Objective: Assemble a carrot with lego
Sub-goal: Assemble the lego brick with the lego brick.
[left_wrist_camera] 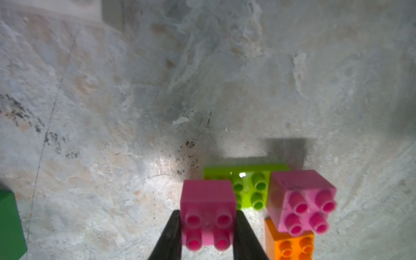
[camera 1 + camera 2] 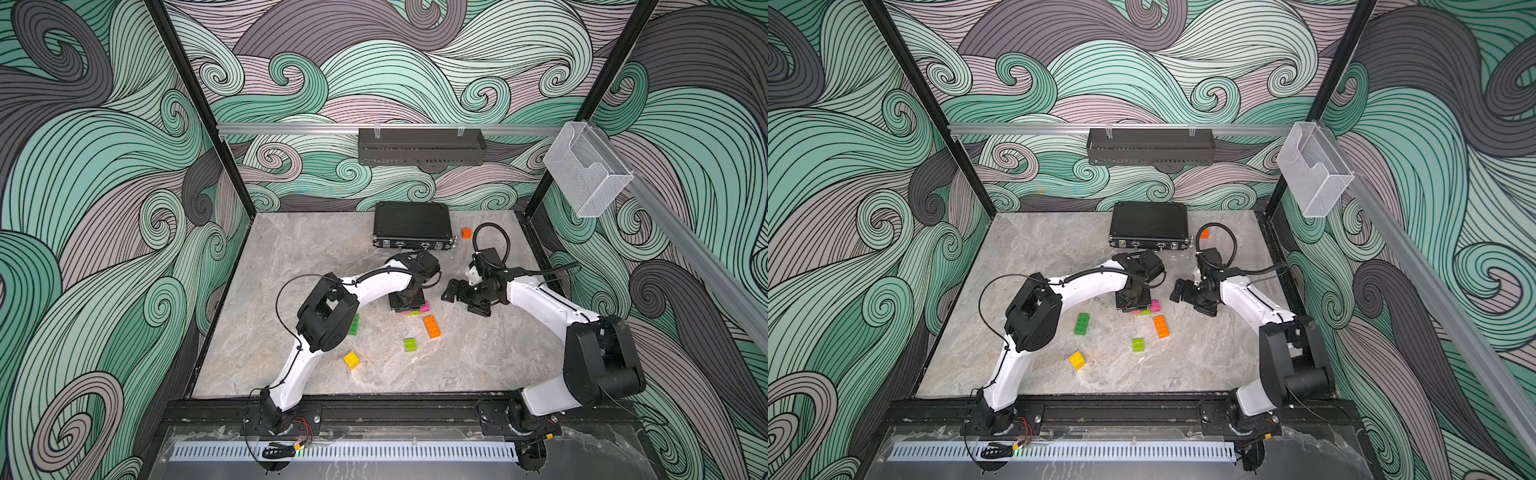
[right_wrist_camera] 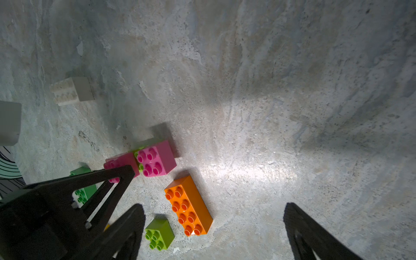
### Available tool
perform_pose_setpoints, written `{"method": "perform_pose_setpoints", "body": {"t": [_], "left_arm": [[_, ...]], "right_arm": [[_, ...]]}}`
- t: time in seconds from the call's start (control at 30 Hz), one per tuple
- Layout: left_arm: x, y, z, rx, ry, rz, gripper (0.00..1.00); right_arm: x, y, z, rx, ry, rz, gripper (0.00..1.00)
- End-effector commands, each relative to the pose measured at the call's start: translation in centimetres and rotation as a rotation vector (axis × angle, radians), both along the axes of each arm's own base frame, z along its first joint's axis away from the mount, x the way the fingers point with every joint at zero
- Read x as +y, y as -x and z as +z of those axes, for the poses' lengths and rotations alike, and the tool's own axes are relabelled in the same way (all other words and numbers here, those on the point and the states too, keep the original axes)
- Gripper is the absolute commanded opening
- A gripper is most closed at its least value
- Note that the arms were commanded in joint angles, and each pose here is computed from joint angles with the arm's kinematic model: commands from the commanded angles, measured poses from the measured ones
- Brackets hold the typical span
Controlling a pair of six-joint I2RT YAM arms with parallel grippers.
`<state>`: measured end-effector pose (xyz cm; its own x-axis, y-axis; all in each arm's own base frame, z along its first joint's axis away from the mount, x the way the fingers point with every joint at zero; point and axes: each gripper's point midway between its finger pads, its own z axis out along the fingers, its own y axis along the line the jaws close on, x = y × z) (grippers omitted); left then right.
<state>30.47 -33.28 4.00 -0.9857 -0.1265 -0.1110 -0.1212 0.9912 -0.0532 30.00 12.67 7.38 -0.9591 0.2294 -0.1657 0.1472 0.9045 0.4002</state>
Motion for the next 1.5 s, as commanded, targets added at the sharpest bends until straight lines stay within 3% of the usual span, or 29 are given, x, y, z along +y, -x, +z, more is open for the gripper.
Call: {"method": "perform_pose_setpoints", "body": {"t": [0.0, 0.3, 0.6, 0.77, 1.23, 1.47], "left_arm": [[1.0, 0.6, -1.2, 0.034, -0.045, 0.028, 0.00], [1.1, 0.7, -1.2, 0.040, -0.038, 0.046, 0.00], [1.7, 0.5, 2.0, -0.004, -0.032, 0.100, 0.00], [1.5, 1.4, 1.3, 0.036, -0.017, 0.133, 0.00], [0.6, 1.0, 2.8, -0.031, 0.055, 0.186, 0.00], [0.2, 1.6, 1.6, -0.025, 0.045, 0.170, 0.00]], "right_arm": [[-0.1, 0.2, 0.0, 0.008, 0.000, 0.008, 0.96], [0.1, -0.1, 0.3, 0.002, -0.009, 0.007, 0.96], [0.2, 0.0, 0.0, 0.009, -0.018, 0.010, 0.96], [0.2, -0.1, 0.1, 0.002, -0.018, 0.009, 0.96], [0.2, -0.1, -0.2, 0.008, -0.012, 0.016, 0.96], [0.2, 0.0, -0.5, 0.012, -0.012, 0.015, 0.96]]}}
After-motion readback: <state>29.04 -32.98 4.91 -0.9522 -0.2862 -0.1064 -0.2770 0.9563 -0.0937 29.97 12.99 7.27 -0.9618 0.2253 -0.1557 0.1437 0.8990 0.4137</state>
